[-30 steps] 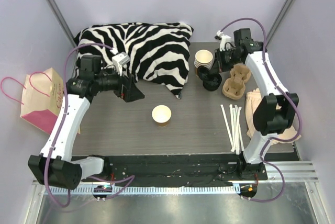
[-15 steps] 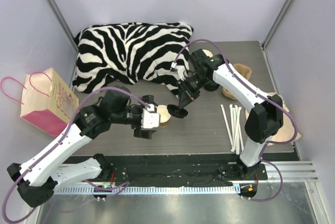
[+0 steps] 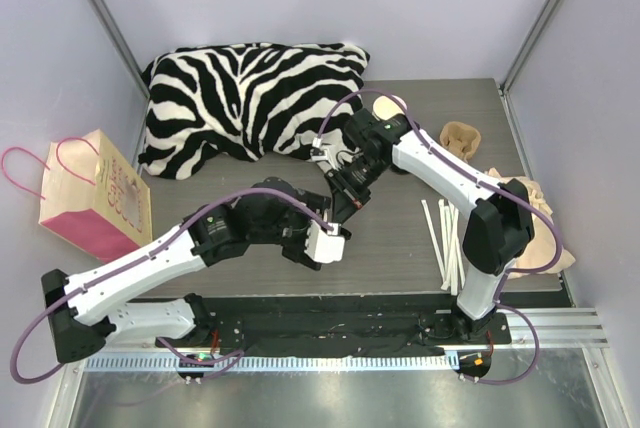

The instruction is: Pack the takeout coffee

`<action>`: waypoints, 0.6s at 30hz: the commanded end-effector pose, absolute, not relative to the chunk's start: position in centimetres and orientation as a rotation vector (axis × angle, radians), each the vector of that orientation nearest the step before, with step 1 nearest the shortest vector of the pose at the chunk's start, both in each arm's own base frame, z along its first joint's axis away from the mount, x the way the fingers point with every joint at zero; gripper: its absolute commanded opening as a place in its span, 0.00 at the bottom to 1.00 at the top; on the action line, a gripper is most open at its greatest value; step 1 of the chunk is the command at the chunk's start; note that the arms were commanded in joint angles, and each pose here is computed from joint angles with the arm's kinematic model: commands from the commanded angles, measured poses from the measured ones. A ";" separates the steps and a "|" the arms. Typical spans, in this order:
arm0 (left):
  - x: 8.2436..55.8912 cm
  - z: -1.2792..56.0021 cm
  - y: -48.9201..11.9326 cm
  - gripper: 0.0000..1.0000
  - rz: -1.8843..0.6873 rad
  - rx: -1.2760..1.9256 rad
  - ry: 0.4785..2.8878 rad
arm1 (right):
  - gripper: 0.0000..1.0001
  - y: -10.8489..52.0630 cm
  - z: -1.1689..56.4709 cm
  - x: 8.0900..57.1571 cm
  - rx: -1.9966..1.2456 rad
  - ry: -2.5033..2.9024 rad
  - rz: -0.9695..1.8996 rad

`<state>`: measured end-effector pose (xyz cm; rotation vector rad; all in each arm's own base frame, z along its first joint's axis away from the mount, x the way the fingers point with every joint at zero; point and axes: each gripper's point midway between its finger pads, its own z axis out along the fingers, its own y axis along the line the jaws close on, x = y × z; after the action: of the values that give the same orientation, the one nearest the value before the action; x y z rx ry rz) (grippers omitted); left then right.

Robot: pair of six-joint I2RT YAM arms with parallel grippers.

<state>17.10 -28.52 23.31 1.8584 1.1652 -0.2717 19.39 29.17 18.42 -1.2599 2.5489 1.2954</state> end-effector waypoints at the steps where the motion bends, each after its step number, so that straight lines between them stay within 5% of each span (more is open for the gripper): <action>1: 17.6 25.3 -29.9 0.80 -0.286 1.800 1.148 | 0.01 29.7 19.7 18.1 -1.289 2.514 1.378; 9: 17.1 24.6 -30.3 0.47 -0.350 1.806 1.250 | 0.01 29.8 20.4 17.9 -1.299 2.491 1.385; 15: 15.8 24.4 -30.2 0.10 -0.467 1.756 1.393 | 0.18 29.9 21.3 19.5 -1.309 2.465 1.313; 18: 15.5 24.6 -30.1 0.03 -0.532 1.700 1.471 | 0.40 29.1 22.5 22.6 -1.246 2.443 1.208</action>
<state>16.17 -29.43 22.64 1.8179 1.3822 -0.4030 19.29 29.38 19.82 -1.2768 2.5444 1.3049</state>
